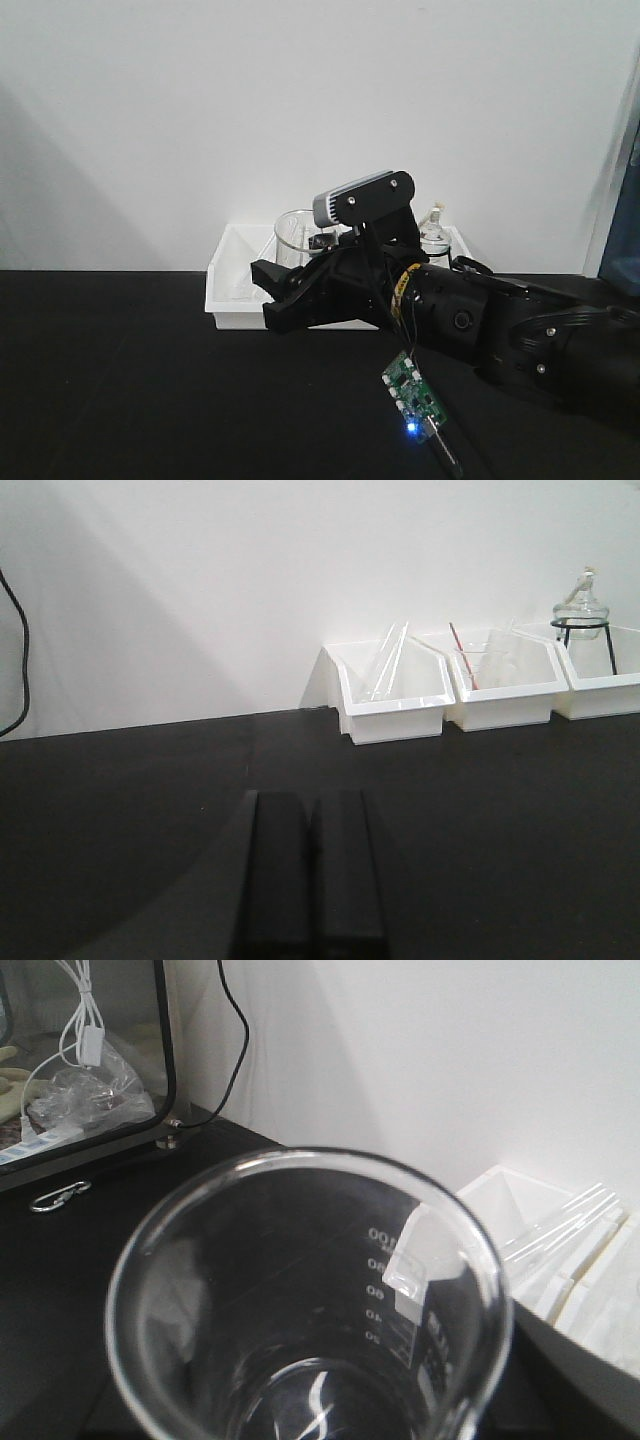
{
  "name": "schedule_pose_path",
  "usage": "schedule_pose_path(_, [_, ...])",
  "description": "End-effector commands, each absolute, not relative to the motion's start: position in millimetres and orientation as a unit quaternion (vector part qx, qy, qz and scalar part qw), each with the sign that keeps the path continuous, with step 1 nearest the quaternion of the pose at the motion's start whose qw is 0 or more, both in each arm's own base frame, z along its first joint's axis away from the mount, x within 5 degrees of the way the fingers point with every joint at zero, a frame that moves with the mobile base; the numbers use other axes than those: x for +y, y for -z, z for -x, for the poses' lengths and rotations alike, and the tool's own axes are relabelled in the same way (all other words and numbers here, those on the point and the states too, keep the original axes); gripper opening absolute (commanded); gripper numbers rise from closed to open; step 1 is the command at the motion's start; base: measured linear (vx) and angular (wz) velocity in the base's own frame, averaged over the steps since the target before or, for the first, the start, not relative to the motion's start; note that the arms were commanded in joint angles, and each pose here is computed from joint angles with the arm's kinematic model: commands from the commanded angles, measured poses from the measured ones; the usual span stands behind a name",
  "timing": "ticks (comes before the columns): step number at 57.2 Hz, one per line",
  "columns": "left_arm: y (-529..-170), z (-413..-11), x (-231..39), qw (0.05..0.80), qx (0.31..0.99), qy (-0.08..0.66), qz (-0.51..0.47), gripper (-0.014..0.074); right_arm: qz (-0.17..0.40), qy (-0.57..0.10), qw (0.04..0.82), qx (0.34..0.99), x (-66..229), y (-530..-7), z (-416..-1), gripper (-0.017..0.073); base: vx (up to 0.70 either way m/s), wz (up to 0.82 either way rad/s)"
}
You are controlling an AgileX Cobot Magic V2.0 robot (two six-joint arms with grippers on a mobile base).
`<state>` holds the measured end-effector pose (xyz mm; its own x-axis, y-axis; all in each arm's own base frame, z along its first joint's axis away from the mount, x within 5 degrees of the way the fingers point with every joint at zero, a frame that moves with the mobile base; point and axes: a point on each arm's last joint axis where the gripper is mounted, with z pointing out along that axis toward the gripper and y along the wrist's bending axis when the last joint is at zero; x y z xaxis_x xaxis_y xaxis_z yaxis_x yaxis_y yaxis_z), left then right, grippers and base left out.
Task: Pick beaker and place in left cabinet
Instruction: 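Close the right gripper on the beaker and lift it, then hold the beaker in the right gripper while the base turns away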
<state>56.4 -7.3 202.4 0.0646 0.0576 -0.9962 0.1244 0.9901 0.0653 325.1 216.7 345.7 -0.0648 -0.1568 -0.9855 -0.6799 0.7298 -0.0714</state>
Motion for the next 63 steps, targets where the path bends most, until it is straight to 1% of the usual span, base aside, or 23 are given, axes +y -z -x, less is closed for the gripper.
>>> schedule_pose_path(1, [-205.4, -55.0, -6.9, 0.755, 0.652, 0.027, -0.059, 0.0001, 0.294, -0.231, 0.646, 0.665, 213.2, -376.5, -317.0, -0.0009, -0.05, -0.1])
schedule_pose_path(28, [-205.4, -55.0, -6.9, 0.755, 0.652, 0.027, -0.059, 0.0001, 0.294, -0.231, 0.646, 0.665, 213.2, -376.5, -317.0, -0.0009, -0.11, -0.08])
schedule_pose_path(63, [-205.4, -55.0, -6.9, 0.755, 0.652, 0.027, -0.059, 0.0001, 0.294, -0.231, 0.646, 0.665, 213.2, -376.5, -317.0, -0.0009, -0.17, 0.2])
